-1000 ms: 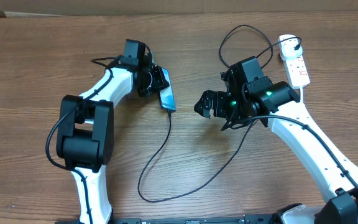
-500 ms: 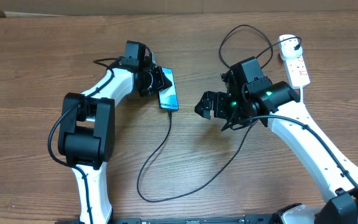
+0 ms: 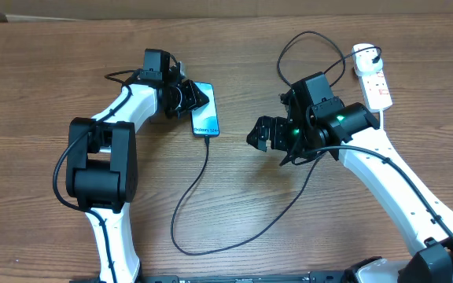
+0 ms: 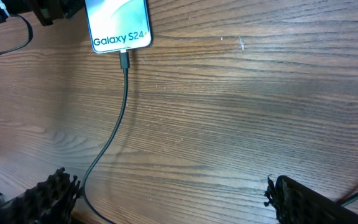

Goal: Plug charger to phone and switch on socket
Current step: 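Open the left gripper and release the phone on the table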

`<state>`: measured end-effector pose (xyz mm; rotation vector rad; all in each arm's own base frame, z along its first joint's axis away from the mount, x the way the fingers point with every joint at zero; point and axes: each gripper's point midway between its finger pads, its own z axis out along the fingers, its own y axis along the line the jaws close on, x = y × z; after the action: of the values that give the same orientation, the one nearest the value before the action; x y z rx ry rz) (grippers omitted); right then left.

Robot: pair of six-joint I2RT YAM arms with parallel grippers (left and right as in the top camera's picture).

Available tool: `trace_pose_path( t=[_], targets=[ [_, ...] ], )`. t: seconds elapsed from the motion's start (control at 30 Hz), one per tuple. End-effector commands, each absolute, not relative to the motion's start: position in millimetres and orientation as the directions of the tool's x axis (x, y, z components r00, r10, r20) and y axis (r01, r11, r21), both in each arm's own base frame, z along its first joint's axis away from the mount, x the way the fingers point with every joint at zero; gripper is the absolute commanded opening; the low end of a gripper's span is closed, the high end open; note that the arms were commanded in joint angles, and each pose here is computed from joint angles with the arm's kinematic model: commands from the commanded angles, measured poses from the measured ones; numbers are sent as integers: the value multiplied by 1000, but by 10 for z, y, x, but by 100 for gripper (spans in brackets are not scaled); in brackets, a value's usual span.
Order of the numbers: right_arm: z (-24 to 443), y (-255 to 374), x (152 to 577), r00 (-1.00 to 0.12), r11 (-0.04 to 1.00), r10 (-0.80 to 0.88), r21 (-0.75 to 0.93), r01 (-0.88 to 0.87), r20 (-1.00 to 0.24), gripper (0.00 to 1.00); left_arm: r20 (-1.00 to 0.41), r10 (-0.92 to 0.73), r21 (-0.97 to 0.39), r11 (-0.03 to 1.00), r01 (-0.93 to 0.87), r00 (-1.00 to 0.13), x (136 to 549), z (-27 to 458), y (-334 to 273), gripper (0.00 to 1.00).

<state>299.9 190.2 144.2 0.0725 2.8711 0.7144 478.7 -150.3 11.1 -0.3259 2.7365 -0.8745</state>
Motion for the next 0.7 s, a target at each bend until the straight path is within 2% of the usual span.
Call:
trace_pose_path(
  t=[0.0,0.23,0.3,0.5,0.67],
  targets=[
    [1553,1938,3021,-977,875,84,484,-21,-195,100,-175,-280,-546,825,-144,-944,4790,-30,-1398,43],
    [1553,1938,3022,-977,875,84,483,-22,-195,100,-192,-250,-532,839,-114,-949,4790,-3,-1338,61],
    [1553,1938,3020,-977,875,84,483,-21,-195,100,-185,-249,-526,842,-119,-951,4796,27,-1282,63],
    [1553,1938,3022,-977,875,84,483,-22,-196,100,-189,-229,-505,856,-106,-955,4865,213,-1101,65],
    [1553,1938,3020,-977,875,84,483,-21,-195,100,-188,-230,-430,893,-130,-955,4906,393,-923,63]
  ],
)
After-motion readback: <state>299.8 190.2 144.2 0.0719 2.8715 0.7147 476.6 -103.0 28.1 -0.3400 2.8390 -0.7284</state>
